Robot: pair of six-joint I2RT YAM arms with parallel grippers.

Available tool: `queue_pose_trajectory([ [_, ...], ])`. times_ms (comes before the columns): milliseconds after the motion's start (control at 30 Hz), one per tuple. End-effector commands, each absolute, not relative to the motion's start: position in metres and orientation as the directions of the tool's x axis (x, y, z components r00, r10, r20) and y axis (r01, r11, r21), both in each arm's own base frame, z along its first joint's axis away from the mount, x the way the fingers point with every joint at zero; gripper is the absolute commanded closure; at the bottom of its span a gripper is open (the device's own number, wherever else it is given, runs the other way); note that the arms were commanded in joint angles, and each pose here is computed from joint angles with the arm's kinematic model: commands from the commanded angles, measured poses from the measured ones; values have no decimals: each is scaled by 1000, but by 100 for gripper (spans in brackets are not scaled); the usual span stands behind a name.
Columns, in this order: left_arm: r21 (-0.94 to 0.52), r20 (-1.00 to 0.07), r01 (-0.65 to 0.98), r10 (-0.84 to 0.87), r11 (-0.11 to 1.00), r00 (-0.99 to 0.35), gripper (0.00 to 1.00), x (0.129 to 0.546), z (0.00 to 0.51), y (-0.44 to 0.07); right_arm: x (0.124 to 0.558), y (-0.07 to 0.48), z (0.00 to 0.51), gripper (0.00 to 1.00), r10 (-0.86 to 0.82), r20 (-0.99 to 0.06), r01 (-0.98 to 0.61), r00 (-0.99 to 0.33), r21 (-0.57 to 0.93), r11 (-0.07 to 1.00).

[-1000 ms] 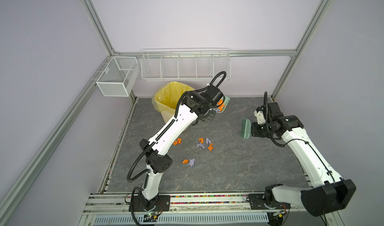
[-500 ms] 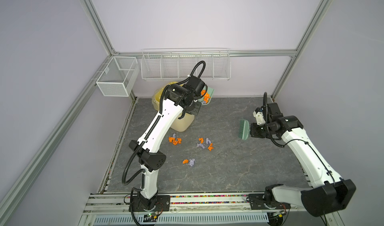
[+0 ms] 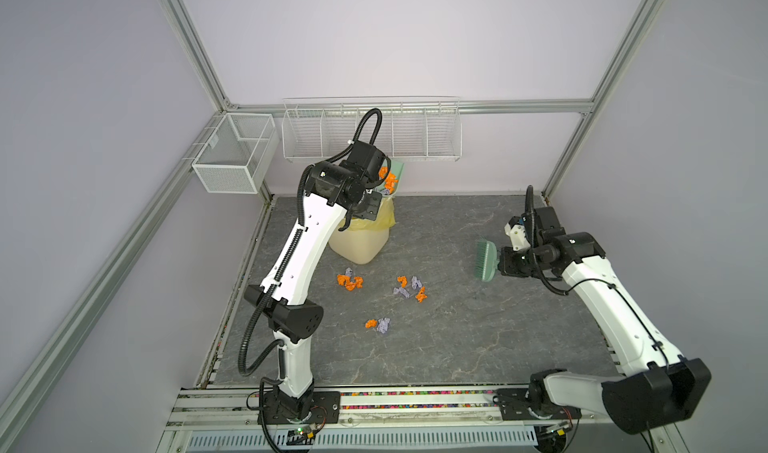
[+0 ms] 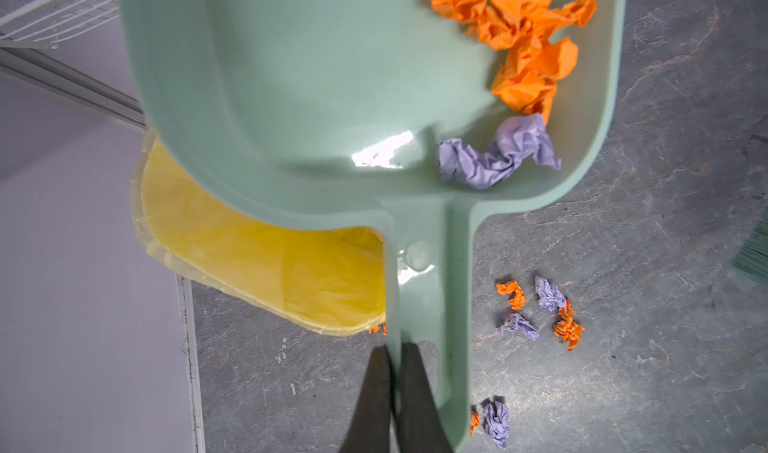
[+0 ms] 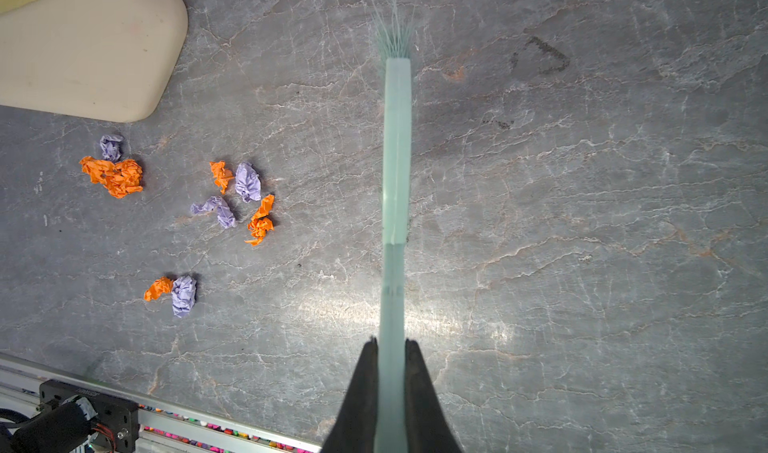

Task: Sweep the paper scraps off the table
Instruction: 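Raise the green dustpan over the yellow bin with the left gripper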

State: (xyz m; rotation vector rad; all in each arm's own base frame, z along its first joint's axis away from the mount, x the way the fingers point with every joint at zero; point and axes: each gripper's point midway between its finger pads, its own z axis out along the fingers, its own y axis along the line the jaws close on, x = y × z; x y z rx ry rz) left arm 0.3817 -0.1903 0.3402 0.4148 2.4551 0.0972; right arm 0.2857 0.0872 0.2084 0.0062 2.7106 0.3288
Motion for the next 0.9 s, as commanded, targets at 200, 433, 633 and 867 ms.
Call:
queue_pose_trajectory([
  [200, 295, -597, 157, 310, 943, -740, 100, 381, 354, -151, 276, 88, 204, 93, 67, -401, -44, -914, 260, 965],
  [433, 369, -587, 102, 316, 924, -745, 100, 383, 355, -134, 282, 92, 208, 93, 60, -412, -60, -909, 271, 961],
  [633, 482, -538, 60, 349, 874, -768, 100, 381, 342, -114, 282, 95, 206, 93, 66, -408, -60, -911, 288, 956],
  [867, 556, -526, 12, 363, 831, -769, 100, 381, 344, -96, 281, 93, 204, 93, 64, -405, -57, -912, 279, 958],
])
